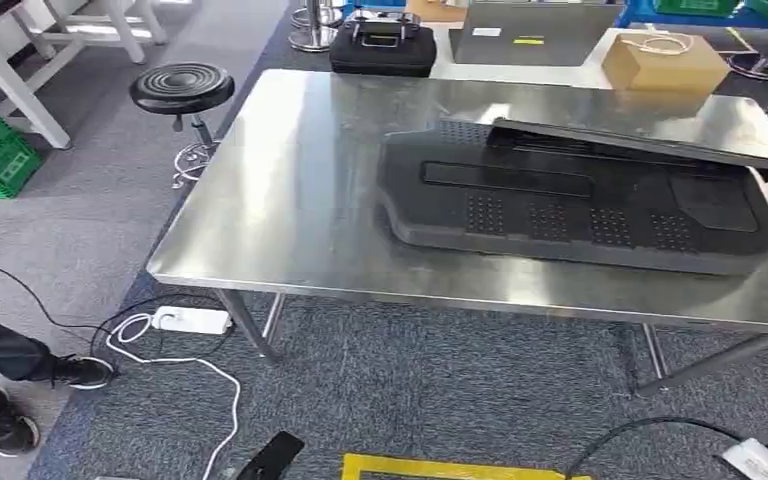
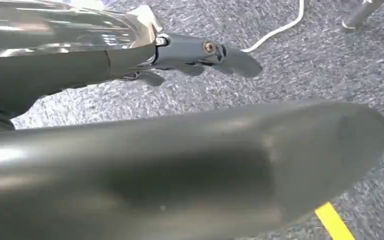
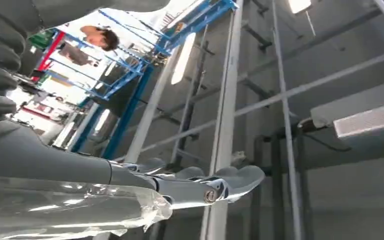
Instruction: Take the parts from the cabinet and place them on the table.
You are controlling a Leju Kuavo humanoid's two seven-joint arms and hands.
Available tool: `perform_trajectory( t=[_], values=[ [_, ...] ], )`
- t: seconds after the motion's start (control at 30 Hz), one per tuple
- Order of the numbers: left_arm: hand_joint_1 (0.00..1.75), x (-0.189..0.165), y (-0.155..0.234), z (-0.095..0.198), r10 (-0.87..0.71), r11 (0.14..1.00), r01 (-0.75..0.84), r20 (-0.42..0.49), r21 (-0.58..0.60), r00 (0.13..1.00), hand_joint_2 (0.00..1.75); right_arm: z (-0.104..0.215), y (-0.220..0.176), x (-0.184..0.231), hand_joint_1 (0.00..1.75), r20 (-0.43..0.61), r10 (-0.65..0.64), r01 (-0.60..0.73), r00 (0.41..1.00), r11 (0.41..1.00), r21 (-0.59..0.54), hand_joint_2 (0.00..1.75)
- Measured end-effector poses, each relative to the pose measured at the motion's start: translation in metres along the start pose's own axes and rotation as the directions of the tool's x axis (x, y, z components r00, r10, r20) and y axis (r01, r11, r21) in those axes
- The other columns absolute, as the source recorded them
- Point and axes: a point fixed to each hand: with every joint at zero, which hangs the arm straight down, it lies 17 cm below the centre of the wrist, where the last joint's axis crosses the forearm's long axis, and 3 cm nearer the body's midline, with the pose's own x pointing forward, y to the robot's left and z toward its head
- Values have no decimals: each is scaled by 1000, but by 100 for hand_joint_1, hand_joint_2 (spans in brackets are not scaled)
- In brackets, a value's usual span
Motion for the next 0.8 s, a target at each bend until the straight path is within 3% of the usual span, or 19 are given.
perform_trajectory(
  t=[0.8],
  values=[
    [0,-2,1,1,2,1000,-2,-3,7,1000,0,10,12,-8,0,-26,2,-1,1000,999,39,175]
  ],
)
